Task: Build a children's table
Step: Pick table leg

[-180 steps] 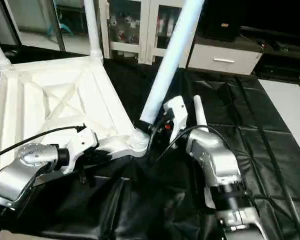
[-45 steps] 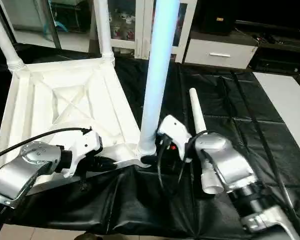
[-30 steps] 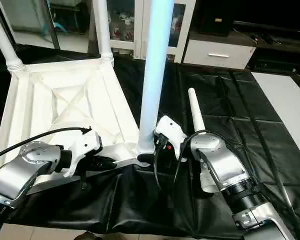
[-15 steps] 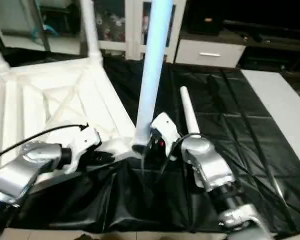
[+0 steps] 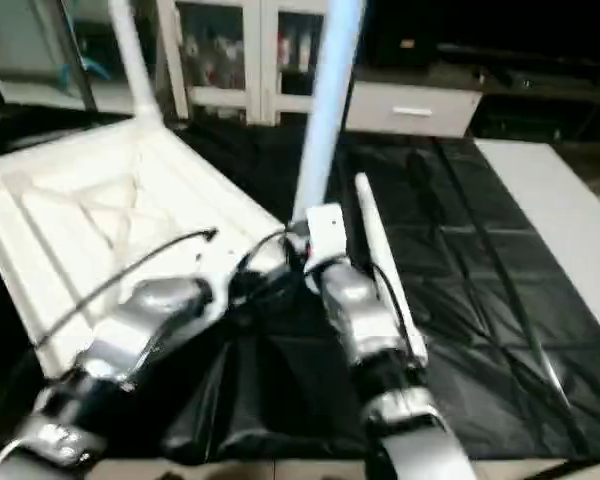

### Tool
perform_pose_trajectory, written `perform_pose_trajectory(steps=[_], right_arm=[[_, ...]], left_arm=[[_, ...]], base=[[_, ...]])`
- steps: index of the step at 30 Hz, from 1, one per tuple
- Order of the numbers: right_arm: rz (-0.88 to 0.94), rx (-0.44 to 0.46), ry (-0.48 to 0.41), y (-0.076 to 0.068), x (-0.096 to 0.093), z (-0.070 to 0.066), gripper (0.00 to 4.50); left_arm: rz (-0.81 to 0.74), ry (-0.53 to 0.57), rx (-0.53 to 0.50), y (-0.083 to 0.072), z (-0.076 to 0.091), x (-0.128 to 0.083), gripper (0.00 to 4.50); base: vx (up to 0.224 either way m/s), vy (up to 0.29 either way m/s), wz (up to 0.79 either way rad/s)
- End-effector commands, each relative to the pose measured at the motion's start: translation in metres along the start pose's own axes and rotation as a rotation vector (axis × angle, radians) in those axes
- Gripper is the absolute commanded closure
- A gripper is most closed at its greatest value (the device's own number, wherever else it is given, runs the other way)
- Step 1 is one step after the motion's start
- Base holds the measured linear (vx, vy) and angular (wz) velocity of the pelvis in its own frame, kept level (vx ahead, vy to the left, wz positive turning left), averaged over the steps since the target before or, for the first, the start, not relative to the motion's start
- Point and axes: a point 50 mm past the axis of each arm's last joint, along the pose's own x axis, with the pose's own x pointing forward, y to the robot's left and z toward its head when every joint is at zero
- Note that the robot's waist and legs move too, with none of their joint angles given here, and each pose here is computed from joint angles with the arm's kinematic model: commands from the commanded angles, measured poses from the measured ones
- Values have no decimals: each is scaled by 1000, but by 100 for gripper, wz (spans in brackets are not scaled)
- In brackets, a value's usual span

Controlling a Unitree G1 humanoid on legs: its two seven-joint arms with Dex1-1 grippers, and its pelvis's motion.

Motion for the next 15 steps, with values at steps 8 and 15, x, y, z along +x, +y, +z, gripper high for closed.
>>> perform_pose_trajectory(steps=[8, 15], right_arm=[[174, 45, -11, 24, -2, -8, 106], [270, -7, -56, -4, -17, 13, 43]], left_arm=[[44, -8, -13, 7, 2, -2, 450], [-77, 28, 33, 7, -10, -18, 450]], base=[[0, 0, 0], [0, 0, 0]])
